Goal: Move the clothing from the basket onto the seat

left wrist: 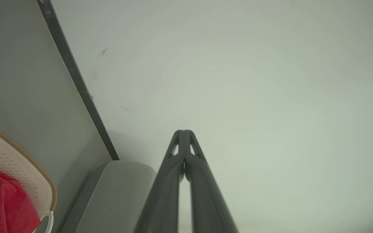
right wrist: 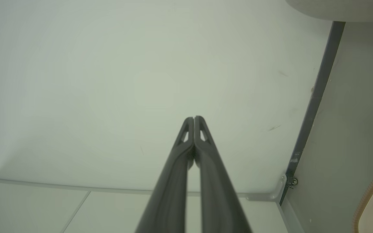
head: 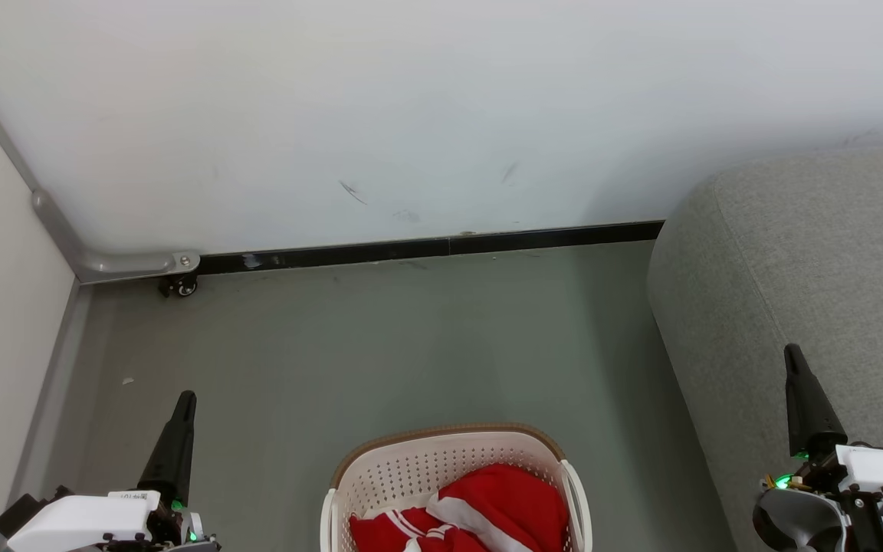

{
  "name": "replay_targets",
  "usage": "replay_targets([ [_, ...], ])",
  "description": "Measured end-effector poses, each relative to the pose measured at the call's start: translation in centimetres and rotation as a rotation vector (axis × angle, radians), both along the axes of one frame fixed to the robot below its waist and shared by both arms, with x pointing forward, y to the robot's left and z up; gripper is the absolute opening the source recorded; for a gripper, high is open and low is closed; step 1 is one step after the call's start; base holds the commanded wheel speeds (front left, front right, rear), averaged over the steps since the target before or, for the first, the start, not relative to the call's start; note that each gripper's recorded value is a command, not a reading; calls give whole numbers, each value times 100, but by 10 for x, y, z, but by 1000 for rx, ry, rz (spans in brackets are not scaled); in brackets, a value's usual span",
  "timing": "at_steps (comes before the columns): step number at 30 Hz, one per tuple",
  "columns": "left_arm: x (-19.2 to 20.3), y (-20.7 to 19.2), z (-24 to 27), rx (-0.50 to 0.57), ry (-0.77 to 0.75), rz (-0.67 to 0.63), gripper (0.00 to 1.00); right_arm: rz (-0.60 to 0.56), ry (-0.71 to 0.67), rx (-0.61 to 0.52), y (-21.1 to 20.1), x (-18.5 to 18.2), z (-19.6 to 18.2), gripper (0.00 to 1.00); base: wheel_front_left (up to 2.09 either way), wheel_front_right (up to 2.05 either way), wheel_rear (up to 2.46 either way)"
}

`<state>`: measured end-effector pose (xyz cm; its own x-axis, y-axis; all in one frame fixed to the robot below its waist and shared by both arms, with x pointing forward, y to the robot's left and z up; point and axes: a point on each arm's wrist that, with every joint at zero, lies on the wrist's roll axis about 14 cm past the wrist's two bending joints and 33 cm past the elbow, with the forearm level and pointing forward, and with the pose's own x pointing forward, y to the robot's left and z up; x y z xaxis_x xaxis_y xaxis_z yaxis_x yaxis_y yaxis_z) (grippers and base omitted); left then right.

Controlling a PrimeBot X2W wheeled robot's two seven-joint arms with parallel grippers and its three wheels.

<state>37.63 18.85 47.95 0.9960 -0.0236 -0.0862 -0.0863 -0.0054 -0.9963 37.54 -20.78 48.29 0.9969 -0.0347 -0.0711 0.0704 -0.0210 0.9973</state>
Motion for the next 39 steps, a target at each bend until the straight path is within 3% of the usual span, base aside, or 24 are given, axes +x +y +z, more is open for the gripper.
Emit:
replay_targets([
  [39,0,0,0,0,0,0,0,0,0,0,0,0,0,0,0,0,0],
])
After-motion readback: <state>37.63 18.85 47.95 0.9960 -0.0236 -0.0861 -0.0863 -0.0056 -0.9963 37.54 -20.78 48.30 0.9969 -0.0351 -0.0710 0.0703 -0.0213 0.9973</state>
